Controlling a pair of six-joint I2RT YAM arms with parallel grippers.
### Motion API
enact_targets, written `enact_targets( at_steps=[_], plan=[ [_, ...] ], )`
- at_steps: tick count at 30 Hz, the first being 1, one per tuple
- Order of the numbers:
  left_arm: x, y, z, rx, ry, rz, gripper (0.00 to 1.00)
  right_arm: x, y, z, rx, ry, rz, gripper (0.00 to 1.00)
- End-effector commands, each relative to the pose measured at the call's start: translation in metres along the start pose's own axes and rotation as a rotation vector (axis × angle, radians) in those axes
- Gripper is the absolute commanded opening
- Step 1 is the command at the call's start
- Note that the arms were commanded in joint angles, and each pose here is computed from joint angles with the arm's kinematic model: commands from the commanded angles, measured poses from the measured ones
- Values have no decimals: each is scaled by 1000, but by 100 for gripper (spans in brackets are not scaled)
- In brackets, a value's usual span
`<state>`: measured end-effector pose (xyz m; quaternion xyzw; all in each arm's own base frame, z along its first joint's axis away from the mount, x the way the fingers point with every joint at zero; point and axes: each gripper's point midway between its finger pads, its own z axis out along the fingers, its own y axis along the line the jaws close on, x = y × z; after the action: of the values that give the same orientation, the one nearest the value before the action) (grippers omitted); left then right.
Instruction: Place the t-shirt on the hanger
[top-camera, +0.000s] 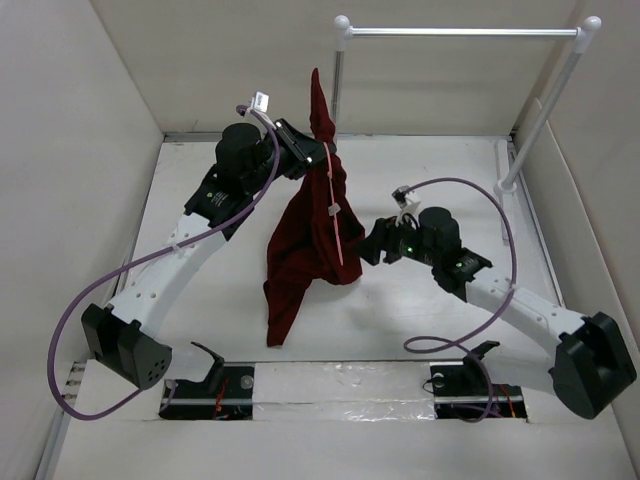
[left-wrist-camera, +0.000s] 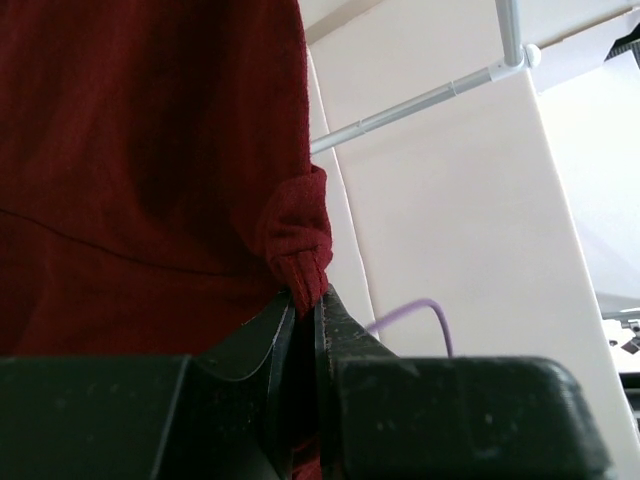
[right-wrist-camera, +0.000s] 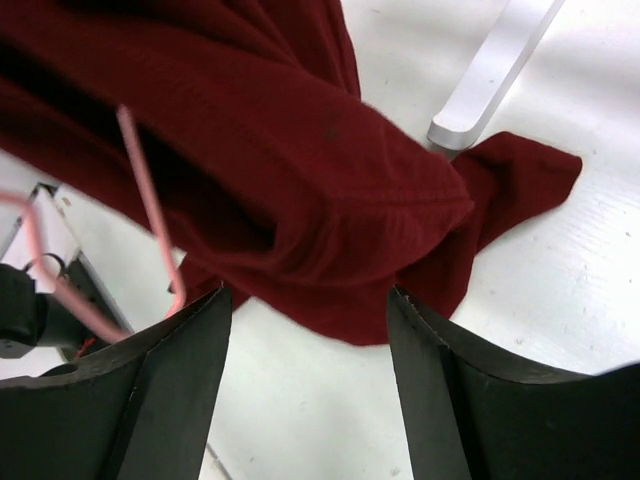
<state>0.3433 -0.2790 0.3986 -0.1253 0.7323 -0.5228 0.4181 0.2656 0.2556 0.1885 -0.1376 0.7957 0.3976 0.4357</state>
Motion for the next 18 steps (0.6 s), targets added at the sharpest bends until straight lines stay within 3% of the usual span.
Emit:
enact_targets(
  at_steps=[1, 5, 6, 7, 8, 9, 12, 18],
  plan=[
    [-20, -50, -20, 144, -54, 15, 0, -37, 15, 14, -73, -79, -90, 69],
    [-21, -53, -19, 156, -53, 12, 0, -42, 11, 34, -66, -75, -112, 68],
    [-21, -54, -20, 157, -54, 12, 0, -42, 11, 37, -66, -74, -105, 62],
    [-22, -54, -20, 155, -60, 14, 0, -48, 14, 37, -77, -98, -104, 47],
    [-23, -53, -19, 152, -63, 15, 0, -51, 15, 37, -79, -112, -99, 47],
    [-24, -53, -19, 154, -66, 15, 0, -54, 16, 35, -78, -124, -82, 32],
    [-28, -56, -17, 160, -86, 16, 0, -56, 23, 27, -85, -146, -71, 2],
    [-50, -60, -4, 263, -157, -90, 0, -11, 34, 5, -79, -46, -27, 0]
  ],
)
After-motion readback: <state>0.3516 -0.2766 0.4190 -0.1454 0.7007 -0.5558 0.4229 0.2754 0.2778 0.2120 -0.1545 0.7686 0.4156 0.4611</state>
